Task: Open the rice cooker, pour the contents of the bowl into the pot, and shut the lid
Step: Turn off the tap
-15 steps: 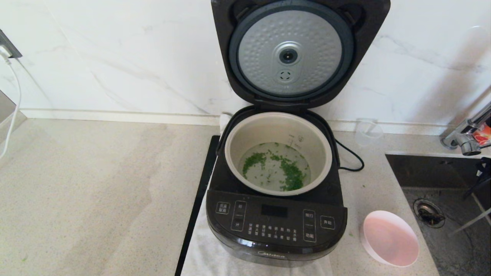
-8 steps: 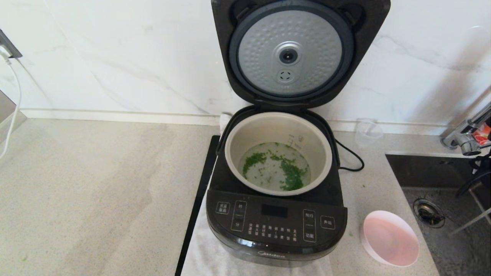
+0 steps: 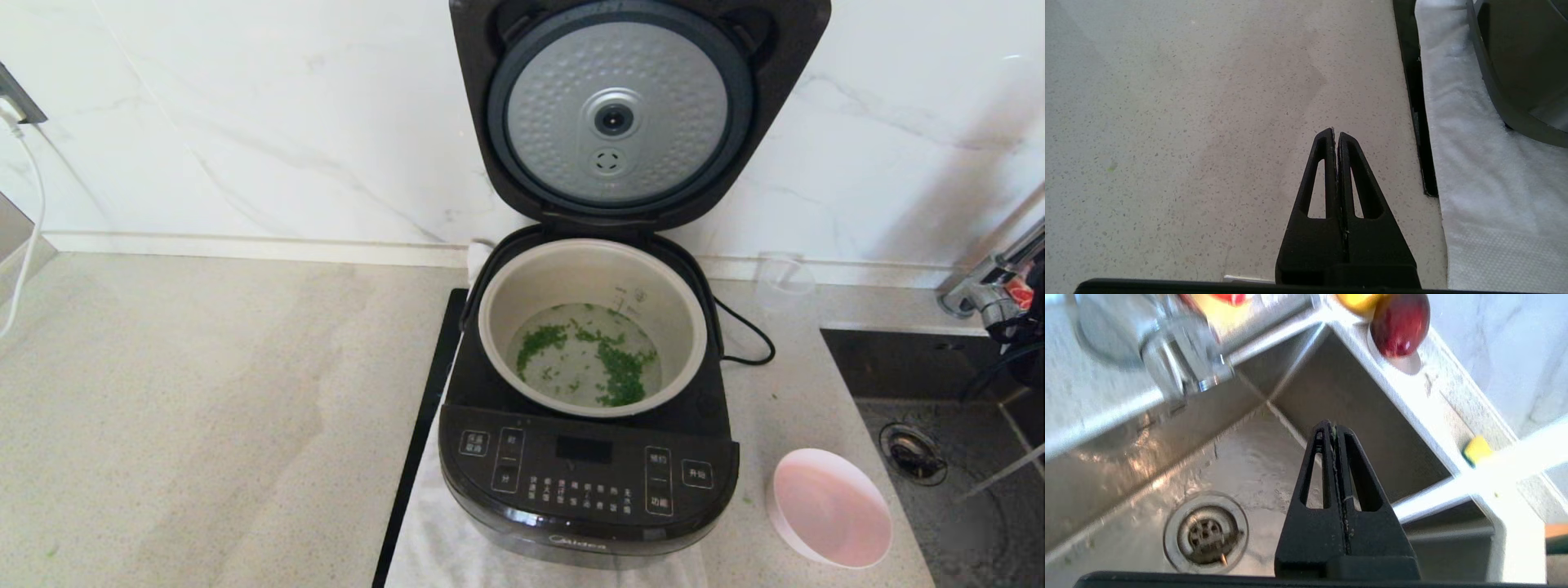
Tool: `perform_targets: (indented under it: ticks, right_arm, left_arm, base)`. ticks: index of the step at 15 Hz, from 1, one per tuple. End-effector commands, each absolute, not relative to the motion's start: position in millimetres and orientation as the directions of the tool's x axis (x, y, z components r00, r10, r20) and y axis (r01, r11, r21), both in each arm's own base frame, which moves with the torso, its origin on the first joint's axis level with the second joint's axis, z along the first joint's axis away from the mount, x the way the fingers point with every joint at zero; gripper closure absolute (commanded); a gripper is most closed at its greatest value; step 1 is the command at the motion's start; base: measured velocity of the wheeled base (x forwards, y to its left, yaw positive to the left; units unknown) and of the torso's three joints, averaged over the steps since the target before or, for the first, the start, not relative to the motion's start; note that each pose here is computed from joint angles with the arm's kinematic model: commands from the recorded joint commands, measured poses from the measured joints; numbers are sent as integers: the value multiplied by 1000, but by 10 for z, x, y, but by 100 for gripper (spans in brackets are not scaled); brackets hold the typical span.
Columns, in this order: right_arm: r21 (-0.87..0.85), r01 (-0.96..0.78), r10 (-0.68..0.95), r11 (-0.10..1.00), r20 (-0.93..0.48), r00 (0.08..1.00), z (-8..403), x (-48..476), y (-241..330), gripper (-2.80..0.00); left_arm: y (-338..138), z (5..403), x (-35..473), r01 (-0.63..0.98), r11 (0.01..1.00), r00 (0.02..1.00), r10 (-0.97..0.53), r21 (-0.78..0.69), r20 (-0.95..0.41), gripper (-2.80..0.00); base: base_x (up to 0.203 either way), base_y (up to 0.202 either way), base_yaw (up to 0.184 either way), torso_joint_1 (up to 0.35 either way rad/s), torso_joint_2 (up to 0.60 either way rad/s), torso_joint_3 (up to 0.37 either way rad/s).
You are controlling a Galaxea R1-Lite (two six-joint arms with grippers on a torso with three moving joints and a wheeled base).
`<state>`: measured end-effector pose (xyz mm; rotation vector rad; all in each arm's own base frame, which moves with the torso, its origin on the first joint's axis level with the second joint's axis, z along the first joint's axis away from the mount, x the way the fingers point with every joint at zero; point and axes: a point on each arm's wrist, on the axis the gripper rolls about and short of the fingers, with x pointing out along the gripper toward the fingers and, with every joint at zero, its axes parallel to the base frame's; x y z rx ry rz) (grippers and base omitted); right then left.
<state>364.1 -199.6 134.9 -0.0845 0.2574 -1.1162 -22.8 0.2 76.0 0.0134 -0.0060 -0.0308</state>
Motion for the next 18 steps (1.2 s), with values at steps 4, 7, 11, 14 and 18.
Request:
perform_targets:
  ticks: [4, 7, 11, 14, 18]
  right_arm:
    - [-184, 884, -903, 429, -113, 415, 1424, 3809, -2087, 0]
    - [-192, 887, -908, 420, -102, 407, 1401, 3876, -2163, 0]
    - [-199, 899, -921, 390, -86, 381, 1356, 3977, -2264, 0]
    - [-192, 902, -922, 387, -76, 379, 1312, 4069, -2303, 0]
    - [-168, 902, -917, 398, -40, 397, 1391, 4202, -2275, 0]
  left_arm:
    - [2, 756, -228, 31, 999, 1000, -31, 14, 6, 0]
    - [2, 756, -228, 31, 999, 1000, -31, 14, 6, 0]
    - [2, 756, -228, 31, 999, 1000, -31, 14, 6, 0]
    - [2, 756, -228, 31, 999, 1000, -31, 14, 6, 0]
    - [2, 756, -228, 31, 999, 1000, -31, 14, 6, 0]
  base:
    - [0, 0, 0, 0, 0, 0]
    - [0, 0, 0, 0, 0, 0]
    - [0, 0, 0, 0, 0, 0]
    - [0, 0, 0, 0, 0, 0]
    - [0, 0, 0, 0, 0, 0]
